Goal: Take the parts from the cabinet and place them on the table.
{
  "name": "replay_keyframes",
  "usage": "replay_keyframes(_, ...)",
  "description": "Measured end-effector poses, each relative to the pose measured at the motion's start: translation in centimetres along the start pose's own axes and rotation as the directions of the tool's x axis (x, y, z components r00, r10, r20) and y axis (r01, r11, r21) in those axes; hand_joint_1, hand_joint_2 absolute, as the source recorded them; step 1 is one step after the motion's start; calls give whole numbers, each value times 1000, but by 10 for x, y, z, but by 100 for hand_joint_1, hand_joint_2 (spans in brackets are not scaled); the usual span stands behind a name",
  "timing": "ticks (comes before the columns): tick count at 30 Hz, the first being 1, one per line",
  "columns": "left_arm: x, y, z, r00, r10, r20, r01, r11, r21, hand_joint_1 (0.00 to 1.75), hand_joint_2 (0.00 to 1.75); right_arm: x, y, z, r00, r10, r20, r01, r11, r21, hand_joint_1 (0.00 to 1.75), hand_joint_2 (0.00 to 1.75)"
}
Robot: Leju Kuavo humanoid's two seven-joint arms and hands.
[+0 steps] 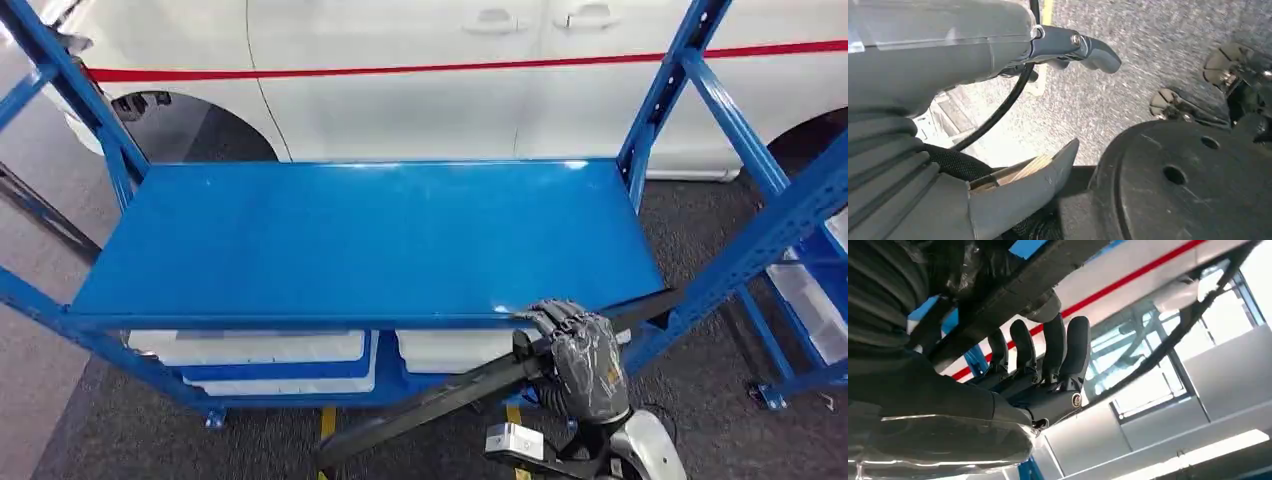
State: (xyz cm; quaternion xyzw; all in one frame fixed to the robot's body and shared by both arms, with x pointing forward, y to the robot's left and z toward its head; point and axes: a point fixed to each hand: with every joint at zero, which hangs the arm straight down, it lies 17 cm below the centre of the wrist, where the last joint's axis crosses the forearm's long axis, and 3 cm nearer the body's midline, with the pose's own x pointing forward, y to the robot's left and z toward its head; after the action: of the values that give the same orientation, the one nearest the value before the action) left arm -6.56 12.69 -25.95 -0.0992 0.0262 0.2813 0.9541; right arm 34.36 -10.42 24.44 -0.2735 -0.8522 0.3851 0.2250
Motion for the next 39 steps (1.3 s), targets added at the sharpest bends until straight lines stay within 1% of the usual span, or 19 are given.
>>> replay_keyframes(3,0,0,0,1000,2,1,-2,1000,0,0,175,8,-13,-4,1000,-5,19,6,999,-32,175,175)
replay_keyframes(12,0,1,0,1000,-15,-1,15,1000,-4,0,175,8,-14,-1,1000,-2,17,2,1000,-24,175,175)
replay_keyframes(22,1,-1,1,999,-35,1,35,999,-32,0,175,-1,2,9,1000,-30,-5,30,998,50,175,175)
replay_keyframes(32,4,2,2,999,-51,4,51,998,-37,0,175,-2,2,7,999,-34,-2,34,998,57,175,175)
replay_keyframes(39,8,7,2,998,-63,8,63,997,-34,0,175,-3,7,9,998,-61,-14,62,995,76,175,175)
